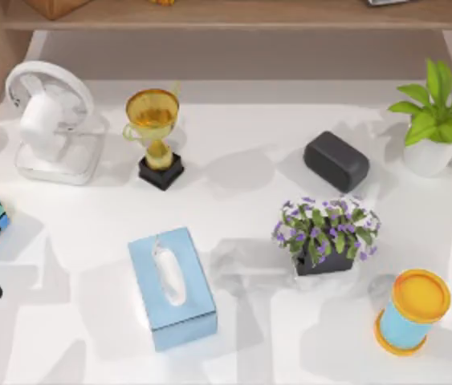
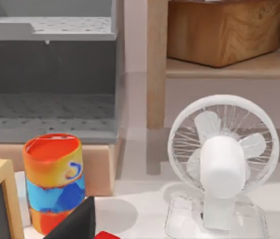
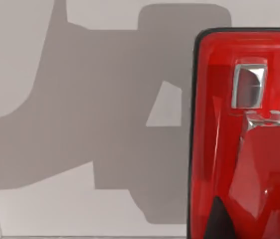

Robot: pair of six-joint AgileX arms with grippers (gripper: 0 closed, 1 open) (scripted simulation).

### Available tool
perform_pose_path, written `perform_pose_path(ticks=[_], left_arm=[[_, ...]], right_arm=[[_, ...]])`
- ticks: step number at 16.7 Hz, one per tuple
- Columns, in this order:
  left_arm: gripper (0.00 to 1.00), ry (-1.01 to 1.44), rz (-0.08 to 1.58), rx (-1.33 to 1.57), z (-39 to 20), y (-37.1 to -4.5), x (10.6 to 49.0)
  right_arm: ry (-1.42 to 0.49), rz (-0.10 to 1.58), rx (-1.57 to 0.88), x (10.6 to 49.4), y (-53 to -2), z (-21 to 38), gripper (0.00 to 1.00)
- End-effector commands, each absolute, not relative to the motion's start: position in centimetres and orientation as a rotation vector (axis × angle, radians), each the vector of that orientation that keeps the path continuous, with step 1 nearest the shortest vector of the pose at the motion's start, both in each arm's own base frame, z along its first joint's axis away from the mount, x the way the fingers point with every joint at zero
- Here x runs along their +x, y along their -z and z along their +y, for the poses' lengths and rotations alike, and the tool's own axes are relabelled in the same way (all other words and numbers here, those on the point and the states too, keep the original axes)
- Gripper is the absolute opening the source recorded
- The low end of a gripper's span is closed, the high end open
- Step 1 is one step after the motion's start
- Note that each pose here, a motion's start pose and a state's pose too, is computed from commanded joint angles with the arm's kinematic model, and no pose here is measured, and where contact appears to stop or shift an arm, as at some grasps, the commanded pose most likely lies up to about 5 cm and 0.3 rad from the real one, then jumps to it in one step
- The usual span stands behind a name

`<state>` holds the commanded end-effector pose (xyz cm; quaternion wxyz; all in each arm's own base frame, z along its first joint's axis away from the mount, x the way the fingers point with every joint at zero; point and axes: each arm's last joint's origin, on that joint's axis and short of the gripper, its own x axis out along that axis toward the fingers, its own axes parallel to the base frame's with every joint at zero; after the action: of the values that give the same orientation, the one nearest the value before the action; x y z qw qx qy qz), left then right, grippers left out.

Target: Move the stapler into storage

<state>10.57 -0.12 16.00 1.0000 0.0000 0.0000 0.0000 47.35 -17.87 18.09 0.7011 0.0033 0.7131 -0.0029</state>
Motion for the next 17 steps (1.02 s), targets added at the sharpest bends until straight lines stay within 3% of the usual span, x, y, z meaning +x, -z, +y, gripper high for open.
perform_pose_path(ticks=[8, 17], left_arm=[[1.00, 0.000, 0.000, 0.000, -0.1, -16.0, 10.6], [1.00, 0.000, 0.000, 0.000, -0.1, -16.0, 10.6]], right_arm=[[0.014, 1.568, 0.001, 47.5, -18.6, -17.5, 0.00], [0.197, 1.370, 0.018, 45.3, -27.6, -17.6, 0.00]])
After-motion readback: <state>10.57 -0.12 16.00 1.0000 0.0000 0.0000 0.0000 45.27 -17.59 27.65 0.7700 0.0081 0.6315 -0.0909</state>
